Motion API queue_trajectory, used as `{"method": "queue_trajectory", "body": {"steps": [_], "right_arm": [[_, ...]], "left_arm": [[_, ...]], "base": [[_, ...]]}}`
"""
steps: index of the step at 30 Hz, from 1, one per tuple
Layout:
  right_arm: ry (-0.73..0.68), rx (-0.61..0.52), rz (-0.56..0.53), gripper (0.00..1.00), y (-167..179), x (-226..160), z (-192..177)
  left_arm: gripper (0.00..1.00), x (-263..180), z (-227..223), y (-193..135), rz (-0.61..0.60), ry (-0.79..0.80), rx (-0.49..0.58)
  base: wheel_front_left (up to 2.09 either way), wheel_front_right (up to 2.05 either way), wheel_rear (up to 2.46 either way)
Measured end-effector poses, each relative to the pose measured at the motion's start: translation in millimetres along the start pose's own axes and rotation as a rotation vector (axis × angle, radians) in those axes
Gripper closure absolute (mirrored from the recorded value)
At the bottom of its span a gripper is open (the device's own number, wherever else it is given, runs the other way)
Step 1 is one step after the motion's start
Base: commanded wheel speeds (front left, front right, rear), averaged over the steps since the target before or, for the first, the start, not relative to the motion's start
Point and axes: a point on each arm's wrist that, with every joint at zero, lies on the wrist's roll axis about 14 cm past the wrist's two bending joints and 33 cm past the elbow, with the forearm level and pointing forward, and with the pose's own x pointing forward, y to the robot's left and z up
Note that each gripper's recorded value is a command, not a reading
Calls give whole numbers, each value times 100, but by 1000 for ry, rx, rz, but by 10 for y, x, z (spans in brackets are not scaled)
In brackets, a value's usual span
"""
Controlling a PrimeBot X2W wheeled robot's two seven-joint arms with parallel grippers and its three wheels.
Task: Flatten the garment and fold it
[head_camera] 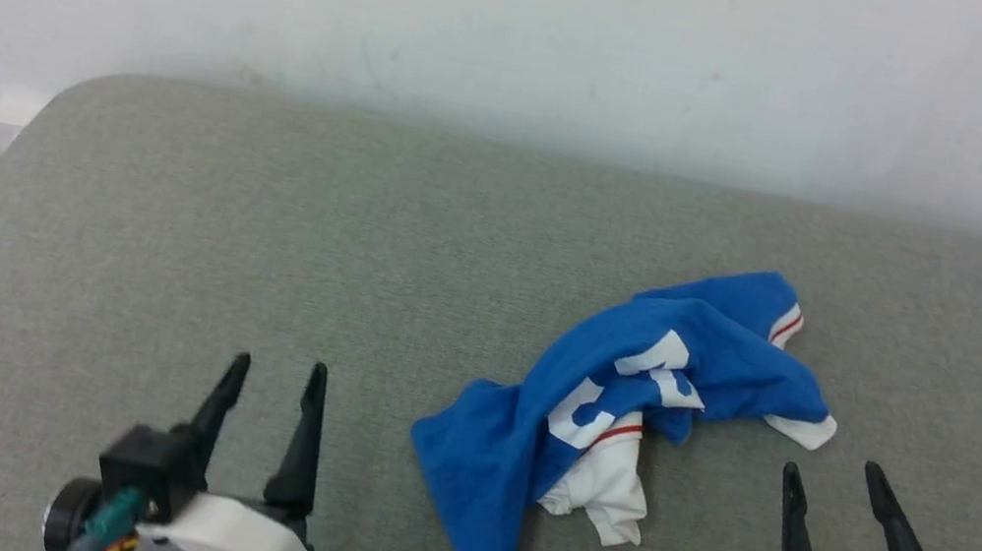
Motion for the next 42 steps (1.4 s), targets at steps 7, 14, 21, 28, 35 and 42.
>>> {"method": "queue_trajectory", "body": {"steps": [7,14,21,28,35,42], "right_arm": [[98,-1,139,0,444,78,-194],[333,11,430,0,1180,197,-491],[603,-42,626,0,1551,347,-836],[881,-47,694,0,1684,384,-1309],[906,-65,767,100,1879,463,-1449],[769,53,767,100,1968,590,-1167]], "left_arm": [[0,-201,-45,-69,-3,-2,7],[0,-223,-132,-1,22,21,2],[0,-218,-272,74,62,62,-14],[0,-201,-294,249,136,68,-21],[0,-285,-402,449,206,107,-4],[0,-275,-436,469,205,115,2]], "base": [[0,0,0],[0,0,0],[0,0,0],[0,0,0],[0,0,0],[0,0,0]]}}
